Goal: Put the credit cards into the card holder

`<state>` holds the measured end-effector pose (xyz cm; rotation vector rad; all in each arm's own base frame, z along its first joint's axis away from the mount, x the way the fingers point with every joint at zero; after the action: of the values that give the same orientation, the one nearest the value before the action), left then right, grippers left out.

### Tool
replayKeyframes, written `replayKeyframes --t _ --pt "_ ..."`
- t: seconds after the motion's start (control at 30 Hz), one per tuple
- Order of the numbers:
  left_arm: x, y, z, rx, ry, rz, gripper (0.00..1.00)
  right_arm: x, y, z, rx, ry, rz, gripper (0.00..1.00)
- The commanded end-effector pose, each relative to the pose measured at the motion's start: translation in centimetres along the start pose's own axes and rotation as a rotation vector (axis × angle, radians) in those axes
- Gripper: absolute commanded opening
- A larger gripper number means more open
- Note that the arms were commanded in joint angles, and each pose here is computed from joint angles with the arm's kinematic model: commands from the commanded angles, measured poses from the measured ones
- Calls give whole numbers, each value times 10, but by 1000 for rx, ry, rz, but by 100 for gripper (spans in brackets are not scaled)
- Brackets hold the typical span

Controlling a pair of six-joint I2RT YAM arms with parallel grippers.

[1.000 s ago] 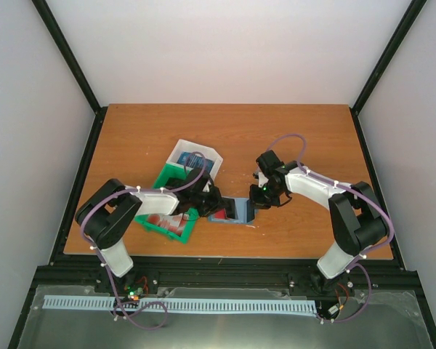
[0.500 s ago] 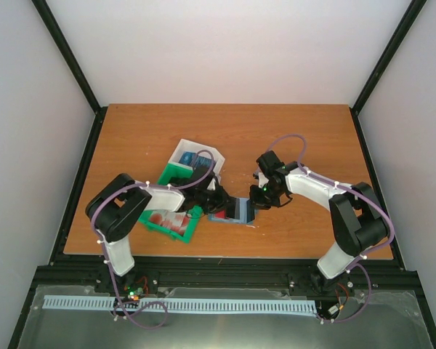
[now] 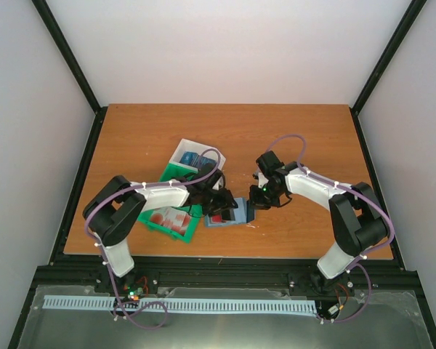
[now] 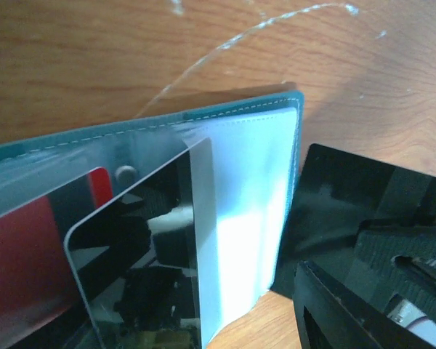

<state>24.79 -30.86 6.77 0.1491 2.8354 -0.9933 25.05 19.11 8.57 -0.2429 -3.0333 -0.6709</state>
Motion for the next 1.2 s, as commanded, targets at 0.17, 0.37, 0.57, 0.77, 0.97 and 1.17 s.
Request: replayKeyframes --t 0.17,0.37,0.57,0.77,0.97,1.17 --pt "11 11 -18 -133 34 10 63 -4 4 -4 -16 -17 -25 3" --pt "10 7 -25 -131 23 -1 63 -2 14 -9 -68 -12 -77 3" --pt "13 14 -36 -185 0 -32 66 -2 17 -9 -71 -6 -92 3" --pt "16 17 -33 -199 20 -40 65 1 19 -6 -62 5 -110 3" --pt "10 11 -22 -157 36 -4 59 1 16 -2 -36 10 -107 3" --pt "2 0 -14 -106 41 42 51 1 13 -2 -19 3 -103 3"
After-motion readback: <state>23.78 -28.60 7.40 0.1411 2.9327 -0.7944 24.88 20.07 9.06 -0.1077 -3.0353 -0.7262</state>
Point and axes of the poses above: each gripper's point midway between its finger pads, its own z axis out along the fingers, its own y axis along the line the jaws close on, x = y × z, the point moved 4 cm from there along -z, back along the fingers, and after that the axes turned 13 degrees about z, right-handed, at the moved point
